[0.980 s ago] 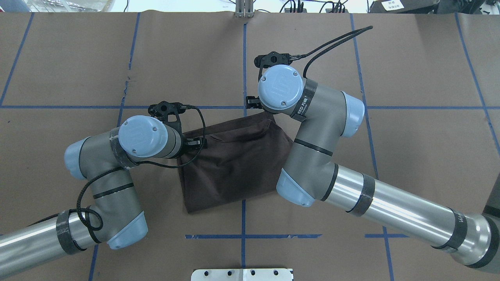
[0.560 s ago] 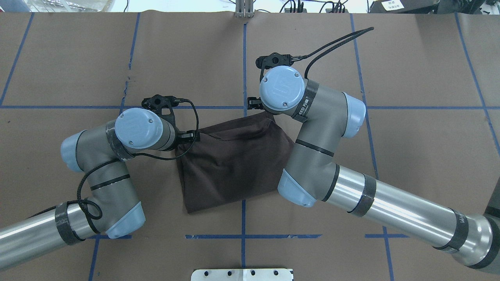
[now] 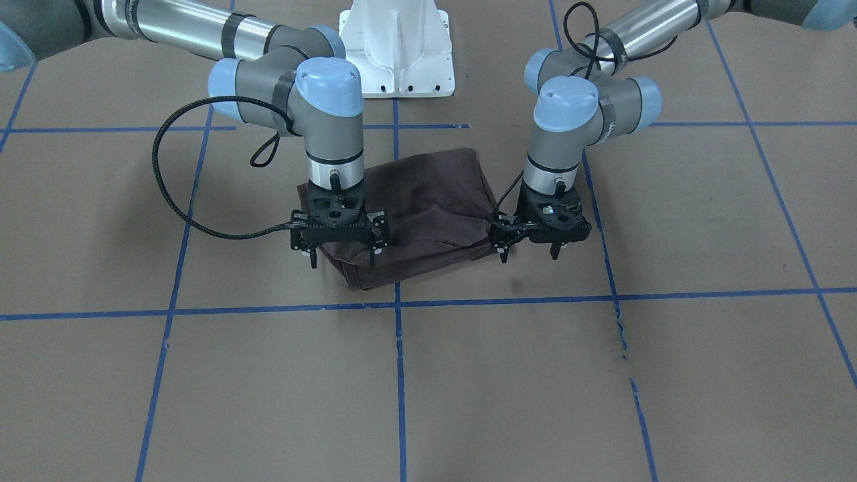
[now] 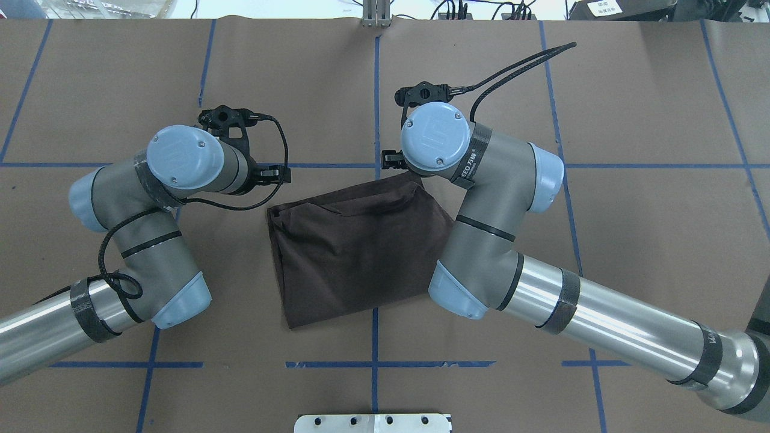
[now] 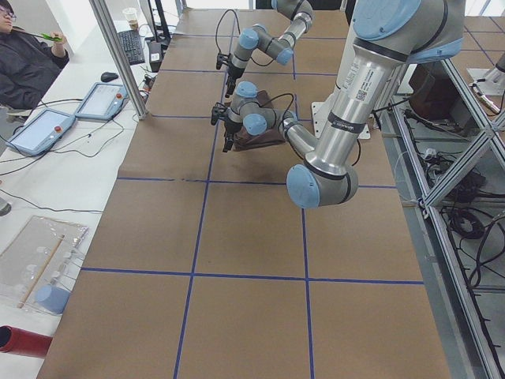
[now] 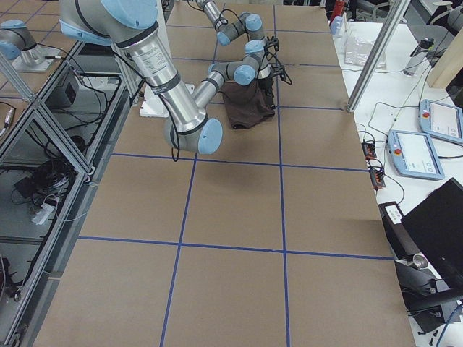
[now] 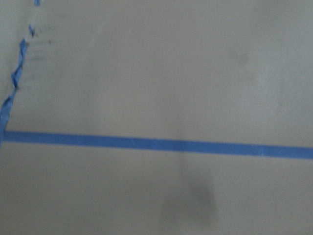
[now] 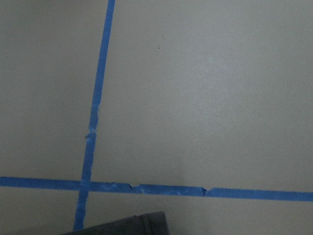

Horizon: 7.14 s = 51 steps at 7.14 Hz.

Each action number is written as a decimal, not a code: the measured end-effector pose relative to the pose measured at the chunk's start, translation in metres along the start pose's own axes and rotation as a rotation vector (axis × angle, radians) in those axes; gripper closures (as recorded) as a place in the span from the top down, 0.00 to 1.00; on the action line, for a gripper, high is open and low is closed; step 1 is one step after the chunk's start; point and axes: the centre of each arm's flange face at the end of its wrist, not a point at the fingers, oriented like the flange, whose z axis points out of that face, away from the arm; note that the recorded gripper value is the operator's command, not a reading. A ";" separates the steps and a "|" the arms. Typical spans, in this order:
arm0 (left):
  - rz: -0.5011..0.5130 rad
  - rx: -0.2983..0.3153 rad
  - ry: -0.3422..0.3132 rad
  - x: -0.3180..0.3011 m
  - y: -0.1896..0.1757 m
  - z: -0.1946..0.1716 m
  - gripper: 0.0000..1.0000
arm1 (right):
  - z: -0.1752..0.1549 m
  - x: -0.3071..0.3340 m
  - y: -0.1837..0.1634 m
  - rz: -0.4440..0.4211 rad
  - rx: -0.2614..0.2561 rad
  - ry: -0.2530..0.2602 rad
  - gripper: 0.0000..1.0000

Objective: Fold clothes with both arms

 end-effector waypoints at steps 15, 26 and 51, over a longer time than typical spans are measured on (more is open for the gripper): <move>-0.064 -0.078 0.097 -0.013 0.042 -0.007 0.00 | 0.000 0.011 0.005 0.001 0.001 0.003 1.00; 0.094 0.019 0.080 -0.052 -0.082 0.015 1.00 | 0.037 -0.019 -0.007 0.163 0.041 -0.113 0.66; 0.346 -0.038 0.018 -0.197 -0.046 -0.139 1.00 | -0.065 0.363 -0.107 -0.205 -0.274 -0.007 1.00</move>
